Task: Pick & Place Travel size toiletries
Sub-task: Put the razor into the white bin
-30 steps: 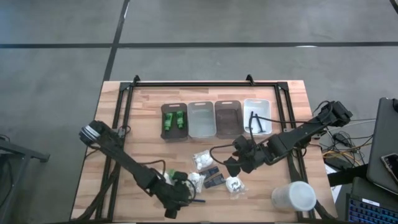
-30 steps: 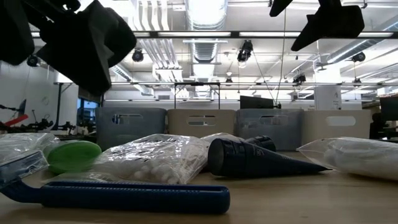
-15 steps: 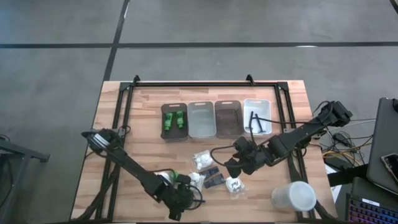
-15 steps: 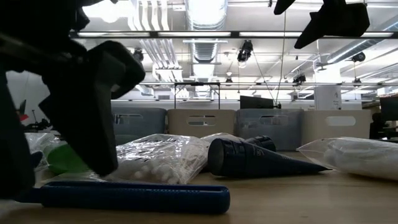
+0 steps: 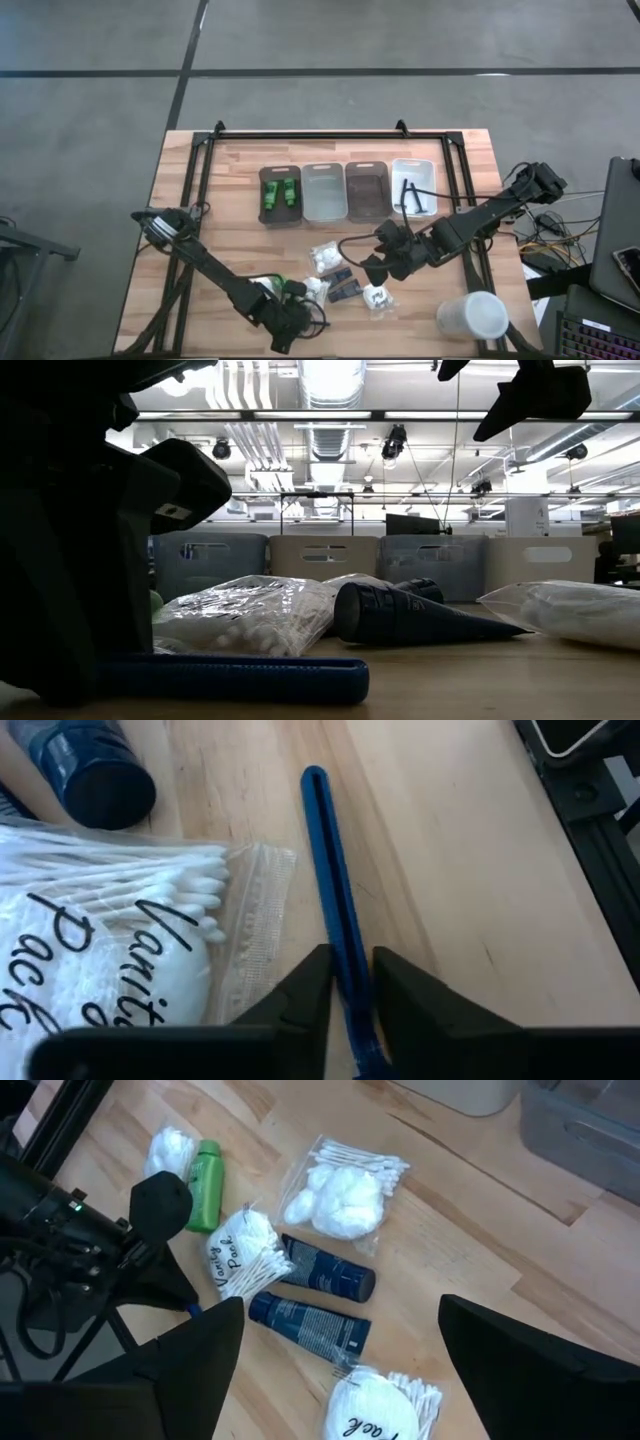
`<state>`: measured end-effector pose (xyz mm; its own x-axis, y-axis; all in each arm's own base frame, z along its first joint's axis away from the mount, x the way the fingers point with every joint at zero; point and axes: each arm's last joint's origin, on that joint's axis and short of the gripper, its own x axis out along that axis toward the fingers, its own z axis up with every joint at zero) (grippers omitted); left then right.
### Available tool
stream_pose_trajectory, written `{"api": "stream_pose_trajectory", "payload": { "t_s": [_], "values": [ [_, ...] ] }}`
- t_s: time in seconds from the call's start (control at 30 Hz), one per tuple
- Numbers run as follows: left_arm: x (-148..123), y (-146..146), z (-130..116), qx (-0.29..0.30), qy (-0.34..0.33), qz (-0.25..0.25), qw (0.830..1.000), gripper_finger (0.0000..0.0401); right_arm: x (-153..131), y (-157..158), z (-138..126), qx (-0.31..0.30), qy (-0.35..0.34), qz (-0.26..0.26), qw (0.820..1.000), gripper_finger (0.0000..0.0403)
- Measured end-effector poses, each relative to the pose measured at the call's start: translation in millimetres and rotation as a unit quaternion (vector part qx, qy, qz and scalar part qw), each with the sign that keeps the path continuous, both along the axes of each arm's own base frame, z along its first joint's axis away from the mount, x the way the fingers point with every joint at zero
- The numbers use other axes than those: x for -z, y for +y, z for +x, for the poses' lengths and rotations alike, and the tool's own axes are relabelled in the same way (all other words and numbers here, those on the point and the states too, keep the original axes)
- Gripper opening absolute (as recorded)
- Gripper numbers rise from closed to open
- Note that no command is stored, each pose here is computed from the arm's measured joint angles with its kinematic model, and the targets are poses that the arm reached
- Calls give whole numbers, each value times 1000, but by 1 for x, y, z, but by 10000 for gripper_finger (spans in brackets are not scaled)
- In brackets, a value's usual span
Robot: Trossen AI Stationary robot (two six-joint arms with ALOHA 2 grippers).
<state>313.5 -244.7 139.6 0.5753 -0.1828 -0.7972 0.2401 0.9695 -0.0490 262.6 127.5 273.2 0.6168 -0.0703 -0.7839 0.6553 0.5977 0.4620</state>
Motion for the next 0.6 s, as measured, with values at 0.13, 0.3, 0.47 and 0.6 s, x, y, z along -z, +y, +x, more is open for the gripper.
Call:
{"api": "stream_pose_trajectory", "payload": {
  "t_s": [0.13, 0.3, 0.47, 0.6],
  "values": [
    [0, 0, 0, 17, -3, 12, 1000, 39, 0, 0, 0, -2, 0, -2, 1000, 341],
    [0, 0, 0, 29, -6, 21, 999, 36, 0, 0, 0, -3, 0, -2, 1000, 349],
    [0, 1, 0, 27, -5, 25, 999, 37, 0, 0, 0, -1, 0, -1, 1000, 345],
    [-5, 3, -2, 27, -6, 26, 999, 33, 0, 2, 0, -5, -3, 1, 1000, 331]
  ]
}}
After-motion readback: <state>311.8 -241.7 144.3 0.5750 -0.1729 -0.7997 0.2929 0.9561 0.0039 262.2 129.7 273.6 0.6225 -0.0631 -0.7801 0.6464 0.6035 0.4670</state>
